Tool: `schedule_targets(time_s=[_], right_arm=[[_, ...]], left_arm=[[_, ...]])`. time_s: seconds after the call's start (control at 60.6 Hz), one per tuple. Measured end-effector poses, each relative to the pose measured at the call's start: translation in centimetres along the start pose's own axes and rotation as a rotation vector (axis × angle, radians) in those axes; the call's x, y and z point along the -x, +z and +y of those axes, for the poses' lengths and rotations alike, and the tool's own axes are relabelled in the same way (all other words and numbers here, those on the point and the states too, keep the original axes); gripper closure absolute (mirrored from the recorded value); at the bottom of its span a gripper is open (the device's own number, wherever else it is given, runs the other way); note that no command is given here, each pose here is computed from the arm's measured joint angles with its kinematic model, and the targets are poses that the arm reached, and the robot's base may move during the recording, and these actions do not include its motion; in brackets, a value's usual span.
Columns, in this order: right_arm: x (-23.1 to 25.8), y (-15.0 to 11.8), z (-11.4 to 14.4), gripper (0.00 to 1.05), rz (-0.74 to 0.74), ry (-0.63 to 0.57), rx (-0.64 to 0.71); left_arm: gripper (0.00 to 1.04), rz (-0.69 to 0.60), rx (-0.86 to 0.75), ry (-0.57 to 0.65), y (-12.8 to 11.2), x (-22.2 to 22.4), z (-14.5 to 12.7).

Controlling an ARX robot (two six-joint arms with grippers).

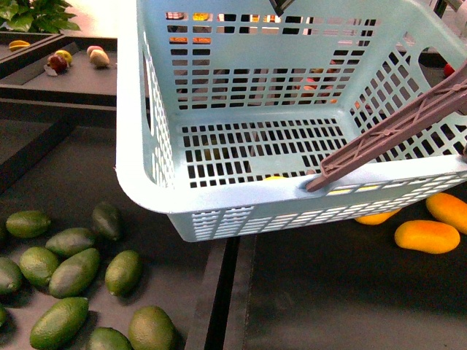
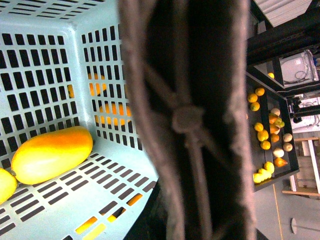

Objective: Pick lemon and mango into basket

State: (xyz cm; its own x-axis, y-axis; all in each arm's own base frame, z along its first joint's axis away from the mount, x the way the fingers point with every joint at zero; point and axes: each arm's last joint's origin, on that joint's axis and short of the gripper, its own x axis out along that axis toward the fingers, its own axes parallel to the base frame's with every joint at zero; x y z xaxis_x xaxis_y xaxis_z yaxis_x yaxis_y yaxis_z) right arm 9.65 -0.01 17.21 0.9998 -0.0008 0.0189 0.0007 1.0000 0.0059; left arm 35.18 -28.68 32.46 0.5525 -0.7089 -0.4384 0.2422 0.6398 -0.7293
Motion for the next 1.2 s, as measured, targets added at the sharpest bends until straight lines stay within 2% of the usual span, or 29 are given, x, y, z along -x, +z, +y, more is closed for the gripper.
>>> schedule_targets(time_s=[0.462,0.528,0.594,0.643,0.989,1.022,1.204], right_arm=[[0.01,0.01,0.00,1.02,-0.001,0.000,0.000],[0.01,0.01,0.00,0.93,-0.001,0.000,0.001],[0.01,0.01,0.00,0.75,-0.001,0.000,0.001],[0.01,0.01,0.00,0.66,-0.001,0.000,0.001],[0.01,0.01,0.00,0.09,-0.001,0.000,0.001],[0.01,0.01,0.00,0.07,-0.001,-0.001,0.000],[0.01,0.01,-0.01,0.09,-0.001,-0.003,0.001]], left_arm=[[1.00,0.002,0.000,-0.002,-0.01,0.00,-0.01],[1.00,0.002,0.000,-0.002,-0.01,0.00,-0.01],[1.00,0.002,0.000,-0.002,-0.01,0.00,-0.01],[1.00,0.002,0.000,-0.002,-0.01,0.00,-0.01],[1.00,0.002,0.001,-0.002,-0.01,0.00,-0.01],[1.00,0.002,0.001,-0.002,-0.01,0.00,-0.01],[1.00,0.019,-0.008,-0.016,-0.38,-0.09,-0.33]])
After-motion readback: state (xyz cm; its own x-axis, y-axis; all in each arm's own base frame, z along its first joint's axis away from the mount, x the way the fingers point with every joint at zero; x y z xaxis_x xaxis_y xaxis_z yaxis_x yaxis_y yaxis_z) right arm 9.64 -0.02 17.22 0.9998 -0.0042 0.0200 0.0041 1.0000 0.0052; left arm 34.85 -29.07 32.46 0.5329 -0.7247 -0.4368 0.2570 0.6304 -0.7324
